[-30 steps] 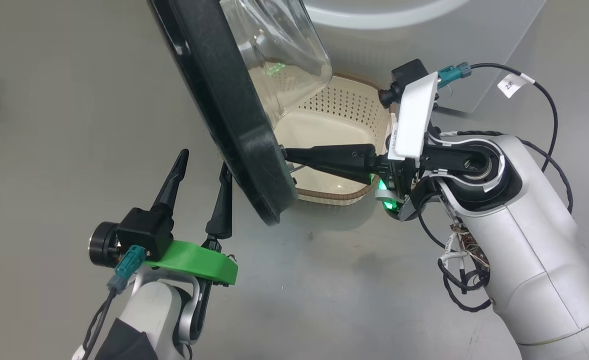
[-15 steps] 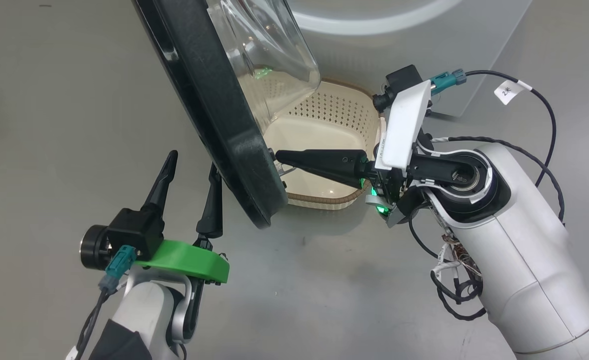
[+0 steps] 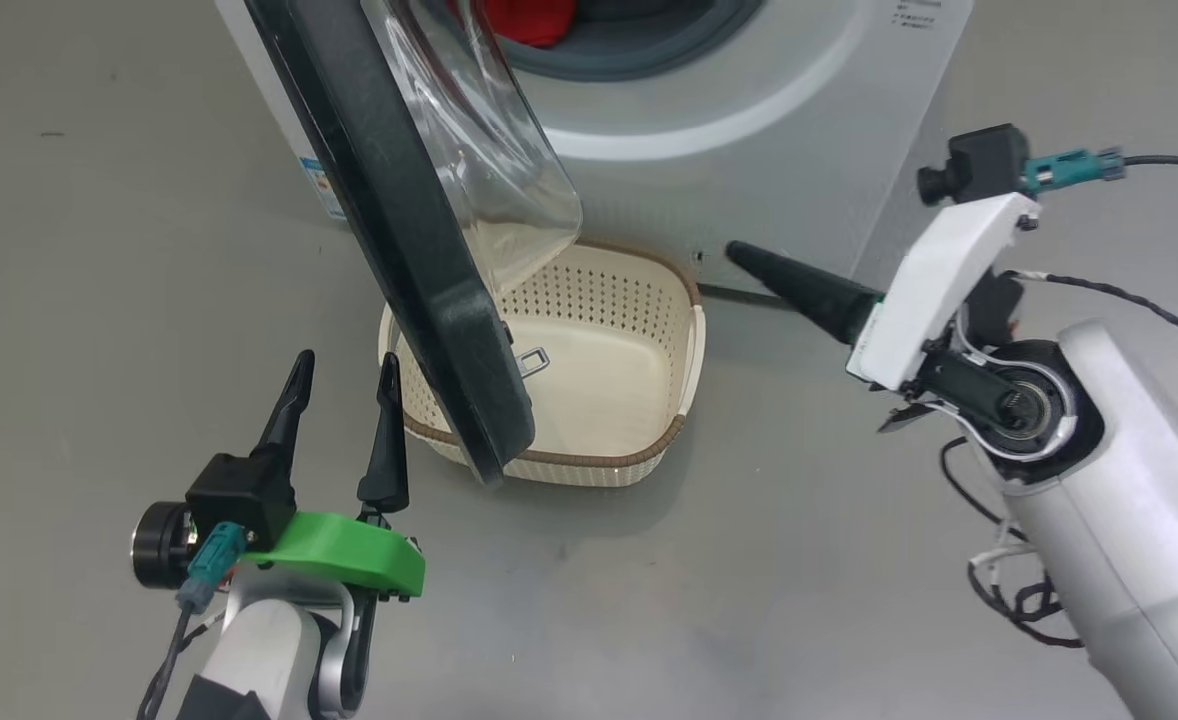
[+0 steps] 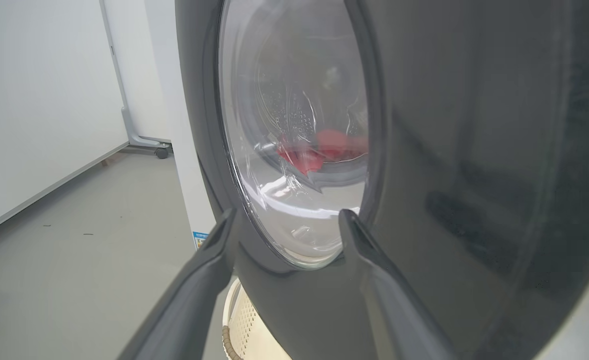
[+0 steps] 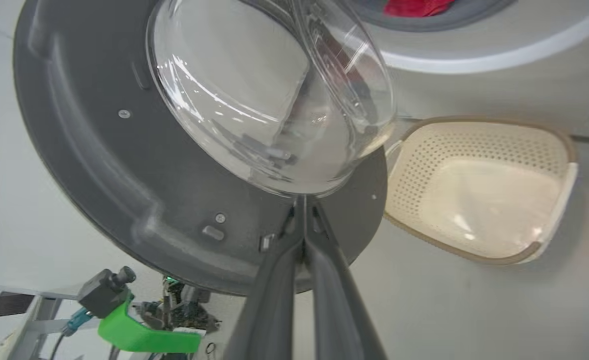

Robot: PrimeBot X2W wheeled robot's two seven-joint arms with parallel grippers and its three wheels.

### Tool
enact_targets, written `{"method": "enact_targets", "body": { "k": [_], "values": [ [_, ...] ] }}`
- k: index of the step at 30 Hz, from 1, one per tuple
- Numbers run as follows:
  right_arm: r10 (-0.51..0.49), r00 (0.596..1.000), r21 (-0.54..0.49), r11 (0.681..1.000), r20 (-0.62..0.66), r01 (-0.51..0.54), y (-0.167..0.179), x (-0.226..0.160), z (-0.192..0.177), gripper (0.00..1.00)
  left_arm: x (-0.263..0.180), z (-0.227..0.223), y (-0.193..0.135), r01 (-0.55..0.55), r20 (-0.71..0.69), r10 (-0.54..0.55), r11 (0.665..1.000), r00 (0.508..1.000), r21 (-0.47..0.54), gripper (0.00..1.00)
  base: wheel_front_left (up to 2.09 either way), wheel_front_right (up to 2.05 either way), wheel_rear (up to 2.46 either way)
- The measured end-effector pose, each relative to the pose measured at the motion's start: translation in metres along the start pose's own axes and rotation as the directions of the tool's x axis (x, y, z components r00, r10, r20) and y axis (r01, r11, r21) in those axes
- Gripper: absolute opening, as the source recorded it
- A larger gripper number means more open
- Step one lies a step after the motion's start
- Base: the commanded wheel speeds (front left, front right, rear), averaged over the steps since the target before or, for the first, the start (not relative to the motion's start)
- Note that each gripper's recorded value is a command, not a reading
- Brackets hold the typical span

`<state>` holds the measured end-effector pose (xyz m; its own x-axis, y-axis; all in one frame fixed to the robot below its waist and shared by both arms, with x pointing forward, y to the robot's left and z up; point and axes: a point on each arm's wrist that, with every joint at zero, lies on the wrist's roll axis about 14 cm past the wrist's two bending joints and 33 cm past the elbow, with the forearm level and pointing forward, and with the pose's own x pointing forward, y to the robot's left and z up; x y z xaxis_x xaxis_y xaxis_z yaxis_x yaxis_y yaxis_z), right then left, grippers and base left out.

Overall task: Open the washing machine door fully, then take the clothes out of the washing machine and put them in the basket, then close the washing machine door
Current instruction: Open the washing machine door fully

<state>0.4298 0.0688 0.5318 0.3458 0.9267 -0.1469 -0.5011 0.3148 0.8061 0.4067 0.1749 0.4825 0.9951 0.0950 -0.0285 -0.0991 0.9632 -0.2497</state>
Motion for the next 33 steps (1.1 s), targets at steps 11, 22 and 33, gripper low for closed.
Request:
{"method": "enact_targets", "body": {
  "k": [11, 22, 33],
  "values": [
    [-0.283, 0.934, -0.481, 0.802, 0.216, 0.354, -0.034, -0.077, 0.003, 0.0, -0.02, 0.002, -0.002, 0.001, 0.01, -0.001, 1.0, 1.0, -0.011, 1.0, 0.0, 0.0, 0.0],
    [-0.265, 0.805, -0.481, 0.687, 0.531, 0.544, -0.03, -0.141, 0.018, 0.0, -0.02, 0.006, -0.026, 0.07, 0.023, -0.07, 0.997, 0.997, -0.013, 1.0, 0.0, 0.0, 0.0],
    [-0.324, 0.639, -0.336, 0.641, 0.697, 0.691, -0.044, -0.189, 0.007, 0.0, -0.023, 0.009, -0.037, 0.106, 0.035, -0.106, 0.994, 0.994, -0.005, 1.0, 0.0, 0.0, 0.0]
  ]
}}
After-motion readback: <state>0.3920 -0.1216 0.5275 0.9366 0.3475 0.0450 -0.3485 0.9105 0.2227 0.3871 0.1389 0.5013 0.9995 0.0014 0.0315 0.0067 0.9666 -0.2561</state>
